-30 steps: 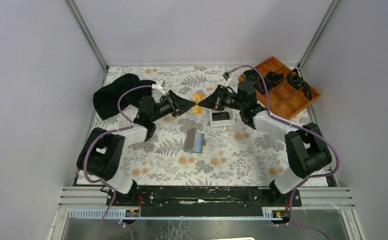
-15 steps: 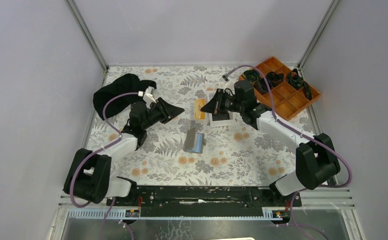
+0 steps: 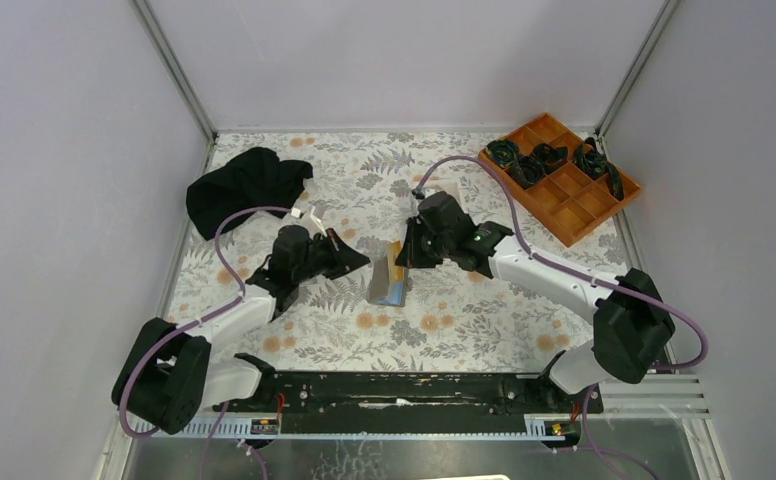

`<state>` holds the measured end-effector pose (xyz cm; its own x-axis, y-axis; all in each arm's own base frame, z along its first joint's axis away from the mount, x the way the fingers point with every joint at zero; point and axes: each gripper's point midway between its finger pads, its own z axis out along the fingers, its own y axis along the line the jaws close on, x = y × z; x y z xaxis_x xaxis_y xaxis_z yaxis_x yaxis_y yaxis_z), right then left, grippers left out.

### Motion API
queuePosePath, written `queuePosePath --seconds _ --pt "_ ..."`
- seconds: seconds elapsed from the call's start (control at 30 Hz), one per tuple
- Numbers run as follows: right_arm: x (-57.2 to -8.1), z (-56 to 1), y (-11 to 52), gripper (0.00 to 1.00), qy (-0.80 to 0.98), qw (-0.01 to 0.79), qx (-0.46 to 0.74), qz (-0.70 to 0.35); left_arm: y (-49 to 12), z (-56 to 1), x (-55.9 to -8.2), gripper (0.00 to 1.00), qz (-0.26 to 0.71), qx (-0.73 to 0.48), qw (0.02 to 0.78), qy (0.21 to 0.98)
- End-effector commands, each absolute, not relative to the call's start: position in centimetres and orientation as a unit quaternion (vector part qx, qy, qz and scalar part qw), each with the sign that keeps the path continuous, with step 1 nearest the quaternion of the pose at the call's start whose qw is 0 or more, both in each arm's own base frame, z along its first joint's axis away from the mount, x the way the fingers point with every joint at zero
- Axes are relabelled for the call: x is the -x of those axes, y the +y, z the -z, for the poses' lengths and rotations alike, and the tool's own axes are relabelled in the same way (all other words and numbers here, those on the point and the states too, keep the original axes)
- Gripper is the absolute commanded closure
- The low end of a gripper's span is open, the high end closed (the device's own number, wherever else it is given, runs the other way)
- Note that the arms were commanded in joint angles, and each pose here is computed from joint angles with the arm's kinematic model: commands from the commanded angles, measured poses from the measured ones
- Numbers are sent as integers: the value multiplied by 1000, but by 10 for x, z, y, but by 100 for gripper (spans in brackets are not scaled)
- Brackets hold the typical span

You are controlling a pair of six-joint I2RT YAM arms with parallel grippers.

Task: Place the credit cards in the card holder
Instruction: Open the card holder at the center of the board.

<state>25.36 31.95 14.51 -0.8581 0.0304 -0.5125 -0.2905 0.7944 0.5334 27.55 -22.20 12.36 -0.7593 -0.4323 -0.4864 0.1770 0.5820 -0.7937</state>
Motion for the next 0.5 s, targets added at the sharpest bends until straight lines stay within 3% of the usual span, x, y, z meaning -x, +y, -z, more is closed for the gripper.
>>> queuePosePath --seconds 0.0,0.47 --pt "-259 -140 313 100 924 276 41 -261 -220 -103 -261 96 425 62 325 843" --pt "-248 -101 310 100 948 252 20 -195 -227 -64 -239 100 398 46 278 873"
